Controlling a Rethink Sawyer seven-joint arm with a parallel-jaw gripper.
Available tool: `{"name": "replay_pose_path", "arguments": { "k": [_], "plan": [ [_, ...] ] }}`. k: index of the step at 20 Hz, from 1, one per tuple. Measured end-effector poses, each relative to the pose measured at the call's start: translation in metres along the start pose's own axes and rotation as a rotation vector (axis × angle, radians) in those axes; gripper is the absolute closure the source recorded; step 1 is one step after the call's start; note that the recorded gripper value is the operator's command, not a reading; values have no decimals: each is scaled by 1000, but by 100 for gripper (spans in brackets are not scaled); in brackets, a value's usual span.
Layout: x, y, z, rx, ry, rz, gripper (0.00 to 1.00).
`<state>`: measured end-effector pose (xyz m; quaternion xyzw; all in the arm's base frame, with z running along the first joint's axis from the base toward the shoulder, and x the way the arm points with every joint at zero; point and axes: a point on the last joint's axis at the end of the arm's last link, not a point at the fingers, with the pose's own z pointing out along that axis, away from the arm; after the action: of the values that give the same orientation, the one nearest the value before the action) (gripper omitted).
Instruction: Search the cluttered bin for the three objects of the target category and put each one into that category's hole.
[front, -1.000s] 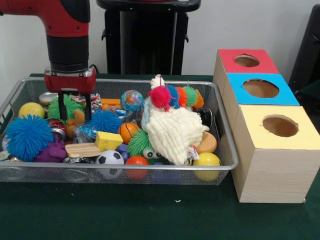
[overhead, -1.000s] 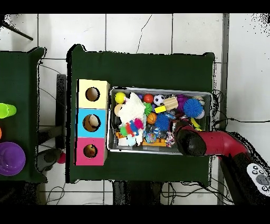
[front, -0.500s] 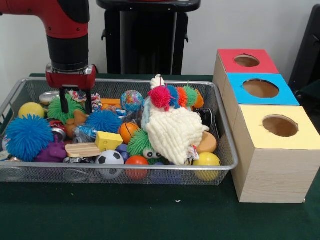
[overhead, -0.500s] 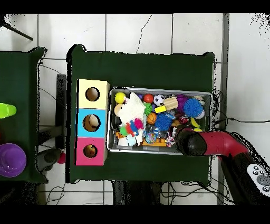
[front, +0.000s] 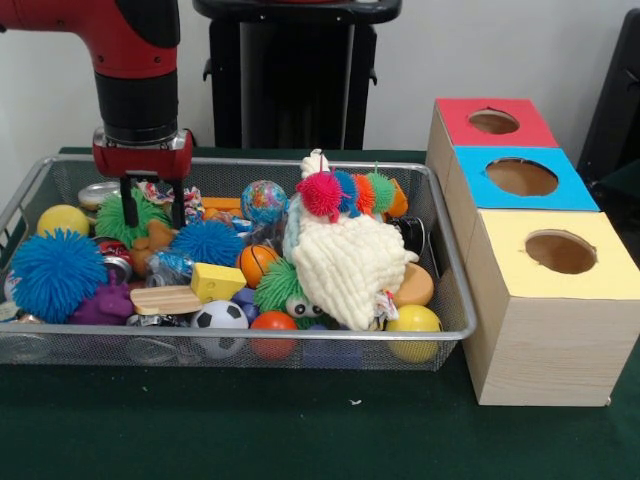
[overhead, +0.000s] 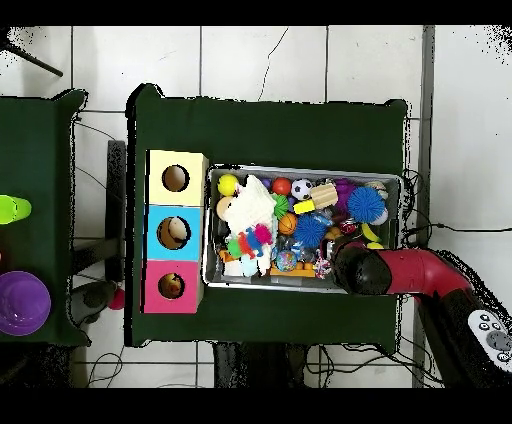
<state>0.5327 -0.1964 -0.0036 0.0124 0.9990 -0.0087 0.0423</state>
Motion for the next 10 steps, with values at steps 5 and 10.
{"name": "replay_pose_path", "arguments": {
  "k": [5,10],
  "plan": [
    [0,0,0,0,0,0,0],
    [0,0,1,-2,-5,0,0]
  ]
}}
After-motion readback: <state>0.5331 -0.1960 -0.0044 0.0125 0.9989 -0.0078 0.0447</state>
